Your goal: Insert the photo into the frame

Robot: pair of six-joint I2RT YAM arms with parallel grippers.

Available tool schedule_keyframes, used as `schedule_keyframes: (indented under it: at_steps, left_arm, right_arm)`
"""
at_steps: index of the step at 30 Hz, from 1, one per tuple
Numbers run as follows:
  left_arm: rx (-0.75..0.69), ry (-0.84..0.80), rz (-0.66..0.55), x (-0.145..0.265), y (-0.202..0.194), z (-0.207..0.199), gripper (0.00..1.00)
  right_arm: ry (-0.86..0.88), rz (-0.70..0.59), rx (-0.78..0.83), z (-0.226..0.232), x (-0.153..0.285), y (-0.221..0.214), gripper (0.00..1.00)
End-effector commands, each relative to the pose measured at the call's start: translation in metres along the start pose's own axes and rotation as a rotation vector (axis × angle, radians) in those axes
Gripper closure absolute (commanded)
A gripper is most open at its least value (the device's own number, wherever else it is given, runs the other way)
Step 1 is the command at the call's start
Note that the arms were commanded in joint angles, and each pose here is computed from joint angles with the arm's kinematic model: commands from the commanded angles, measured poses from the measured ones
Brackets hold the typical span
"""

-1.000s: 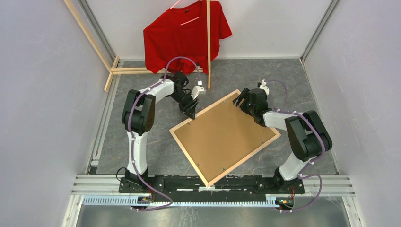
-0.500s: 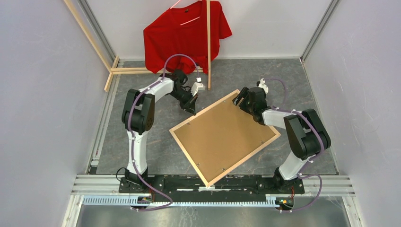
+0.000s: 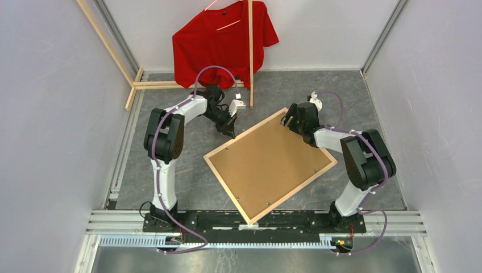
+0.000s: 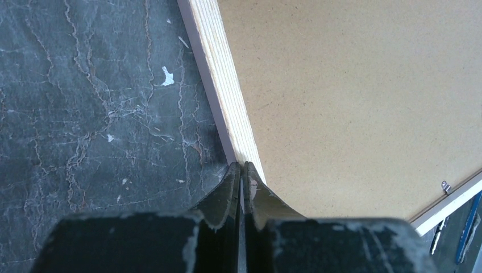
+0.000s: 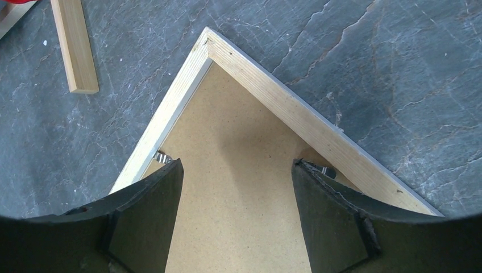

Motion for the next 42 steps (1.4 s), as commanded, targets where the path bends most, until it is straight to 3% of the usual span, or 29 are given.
schedule_keyframes:
  at_steps: [1, 20, 34, 42]
  left_arm:
    - [0.041, 0.024, 0.119, -0.008, -0.034, 0.002, 0.95]
    - [0.035, 0.023, 0.126, -0.007, -0.038, 0.0, 0.96]
    - [0.036, 0.025, 0.132, -0.009, -0.042, 0.0, 0.97]
    - [0.037, 0.018, 0.126, -0.008, -0.042, -0.002, 0.97]
  right_arm:
    - [-0.097, -0.007, 0.04, -0.017, -0.007, 0.003, 0.23]
    - [-0.202, -0.042, 0.1, -0.032, -0.007, 0.012, 0.23]
    - [-0.007, -0.165, 0.076, 0.003, 0.025, 0.049, 0.23]
    - [-0.02, -0.103, 0.077, -0.008, 0.024, 0.022, 0.23]
Point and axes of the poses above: each gripper's point midway between its finger pads, its own x axis back along the fingers, its own z axis along the line the jaws close on, y = z × x, the point moved 3 cm from there along x, back along the fingers, and after that the axes turned 12 degrees about x, right-handed, at the moved point
